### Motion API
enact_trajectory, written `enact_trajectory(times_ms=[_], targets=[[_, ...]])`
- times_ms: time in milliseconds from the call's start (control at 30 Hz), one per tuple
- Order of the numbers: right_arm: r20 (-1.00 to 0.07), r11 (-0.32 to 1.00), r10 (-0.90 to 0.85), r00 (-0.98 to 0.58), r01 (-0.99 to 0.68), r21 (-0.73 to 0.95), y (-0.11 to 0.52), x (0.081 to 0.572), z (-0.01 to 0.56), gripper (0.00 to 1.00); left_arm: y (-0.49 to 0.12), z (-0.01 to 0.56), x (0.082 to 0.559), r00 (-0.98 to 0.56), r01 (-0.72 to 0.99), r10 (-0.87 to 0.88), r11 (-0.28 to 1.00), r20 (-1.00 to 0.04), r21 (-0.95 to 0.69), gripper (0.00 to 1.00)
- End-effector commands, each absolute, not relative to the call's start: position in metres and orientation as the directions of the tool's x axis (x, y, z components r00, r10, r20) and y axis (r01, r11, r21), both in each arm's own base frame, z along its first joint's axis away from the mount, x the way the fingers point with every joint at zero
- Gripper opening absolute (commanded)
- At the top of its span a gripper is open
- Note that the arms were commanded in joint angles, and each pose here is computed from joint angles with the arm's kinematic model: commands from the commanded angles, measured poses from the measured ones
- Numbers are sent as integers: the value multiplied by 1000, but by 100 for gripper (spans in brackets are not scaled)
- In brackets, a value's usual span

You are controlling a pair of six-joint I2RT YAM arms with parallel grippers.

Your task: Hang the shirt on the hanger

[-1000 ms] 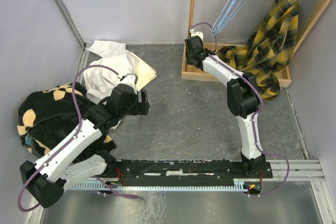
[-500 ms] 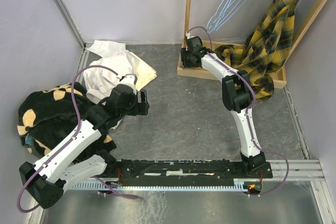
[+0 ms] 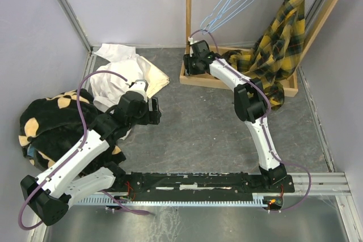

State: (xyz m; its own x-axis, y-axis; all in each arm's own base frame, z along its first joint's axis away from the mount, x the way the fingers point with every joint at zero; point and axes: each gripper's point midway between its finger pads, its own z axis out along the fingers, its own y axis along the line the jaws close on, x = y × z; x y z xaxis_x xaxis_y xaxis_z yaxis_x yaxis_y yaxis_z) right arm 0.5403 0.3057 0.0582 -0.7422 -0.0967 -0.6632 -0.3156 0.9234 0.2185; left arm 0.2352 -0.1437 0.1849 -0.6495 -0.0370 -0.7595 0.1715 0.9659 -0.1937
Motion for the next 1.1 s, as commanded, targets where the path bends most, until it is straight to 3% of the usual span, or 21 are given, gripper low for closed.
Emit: enact_trajectory(times_ms=[0,333,500,767,833,1067], targets=[[-723,795,-231,-651,-555,246,382,497,103,63,-143,193,239,-624,164,-62,964,-779,-209,86],[-858,926,-189,-477,-379,6,313,489,178,71,-143,195,240,-614,163,-70,963,-786,-214,86],[-847,887,-304,-436,-454,-84,326,440,169,74,-143,197,243,-608,159,-69,966,-791,-206,87],[-813,867,-376,-444,-477,-141,317,344,130,78,-133,213,247,-544,136,-96,970,-834,-201,98],[-804,903,-332,-493,-412,-120,290,324,116,79,-131,213,245,-536,135,-101,970,-838,-204,98],[-808,993,-31,-588,75,-93,169,274,82,81,-130,202,242,-551,134,-95,971,-829,-200,98]])
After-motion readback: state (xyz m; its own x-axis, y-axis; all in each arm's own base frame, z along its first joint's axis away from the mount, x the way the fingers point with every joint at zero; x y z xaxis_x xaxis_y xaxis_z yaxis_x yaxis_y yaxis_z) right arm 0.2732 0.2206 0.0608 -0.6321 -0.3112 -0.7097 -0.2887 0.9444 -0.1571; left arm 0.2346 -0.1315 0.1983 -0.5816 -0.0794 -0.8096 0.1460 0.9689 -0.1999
